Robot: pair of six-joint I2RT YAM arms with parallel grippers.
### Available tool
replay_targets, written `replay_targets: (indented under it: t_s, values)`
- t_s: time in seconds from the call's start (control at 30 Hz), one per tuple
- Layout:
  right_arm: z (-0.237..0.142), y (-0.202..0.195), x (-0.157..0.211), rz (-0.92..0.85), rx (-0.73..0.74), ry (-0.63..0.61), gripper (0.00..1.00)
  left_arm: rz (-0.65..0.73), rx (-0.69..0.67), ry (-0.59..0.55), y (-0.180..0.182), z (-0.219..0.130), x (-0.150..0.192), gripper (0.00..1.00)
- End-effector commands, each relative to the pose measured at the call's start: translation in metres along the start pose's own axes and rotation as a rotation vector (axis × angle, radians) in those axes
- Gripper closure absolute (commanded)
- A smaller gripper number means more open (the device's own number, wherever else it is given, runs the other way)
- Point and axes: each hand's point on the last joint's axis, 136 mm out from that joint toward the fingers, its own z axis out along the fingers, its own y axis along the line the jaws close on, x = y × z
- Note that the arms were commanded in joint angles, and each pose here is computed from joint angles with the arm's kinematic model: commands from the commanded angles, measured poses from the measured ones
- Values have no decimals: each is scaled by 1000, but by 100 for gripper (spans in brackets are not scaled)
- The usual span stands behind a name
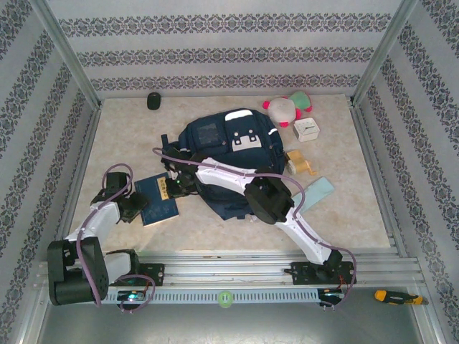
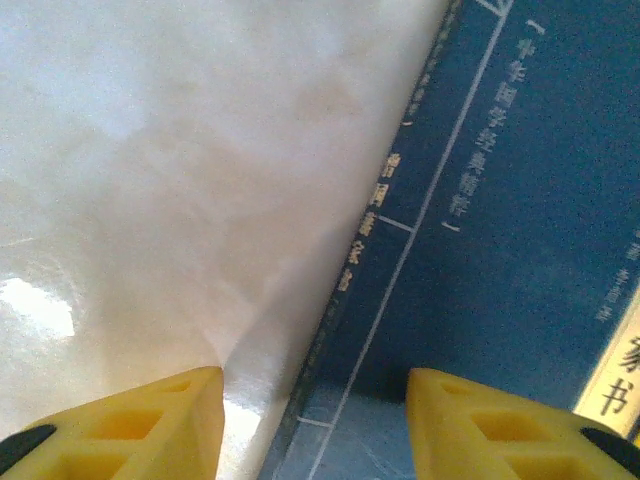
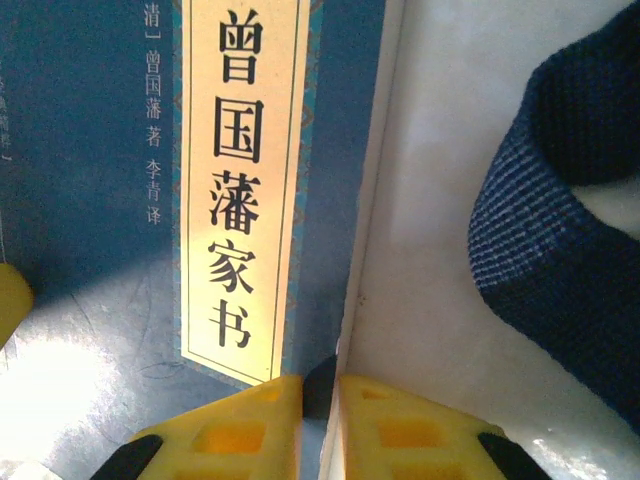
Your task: Pack the student bag
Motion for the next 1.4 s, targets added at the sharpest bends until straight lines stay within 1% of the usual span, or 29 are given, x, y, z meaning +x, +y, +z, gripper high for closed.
replay_targets:
  t_s: [0.0,0.1,0.27,0.43,0.53,0.7,0.83,0.87,0.93,1.0,1.03,1.13,1.17,1.23,1.3,1.37]
  values:
    - [7,-23,9,43,45,35,84,48,268,39,-49,-7,7,51]
    - [5,-20,7,43,35,29,84,64,322,38,-59,-17,9,51]
    - [1,-16,5,42,18,21,85,72,378,68,-70,-21,15,52]
    - [1,-16,7,53,6,25,85,88,494,30,-95,-44,9,53]
    - [-1,-16,5,59,1,17,86,83,522,5,-101,-52,5,55]
    - [-6,-15,2,62,-2,4,86,78,536,-4,-103,-55,3,56]
    - [-14,-11,-4,72,-30,-25,86,57,562,-7,-107,-50,1,62]
    - [-16,-10,-4,72,-32,-29,86,57,561,-7,-107,-49,1,65]
    - [-21,-9,-6,70,-32,-41,86,73,541,-19,-107,-50,-1,75]
    - [-30,-7,-10,65,-38,-70,84,113,494,-42,-104,-53,-4,84]
    - [-39,-4,-13,63,-51,-91,82,139,468,-63,-102,-57,-7,88]
    - [-75,10,-25,41,-92,-179,76,214,418,-118,-102,-73,-16,100]
    - [-90,15,-28,26,-106,-212,72,250,410,-139,-104,-82,-19,100]
    - [-120,23,-31,-2,-124,-272,62,321,408,-175,-110,-97,-24,100]
    - [-151,29,-31,-36,-145,-337,57,401,430,-220,-120,-117,-29,100]
    - [-184,30,-29,-68,-154,-416,50,498,495,-277,-138,-141,-34,100]
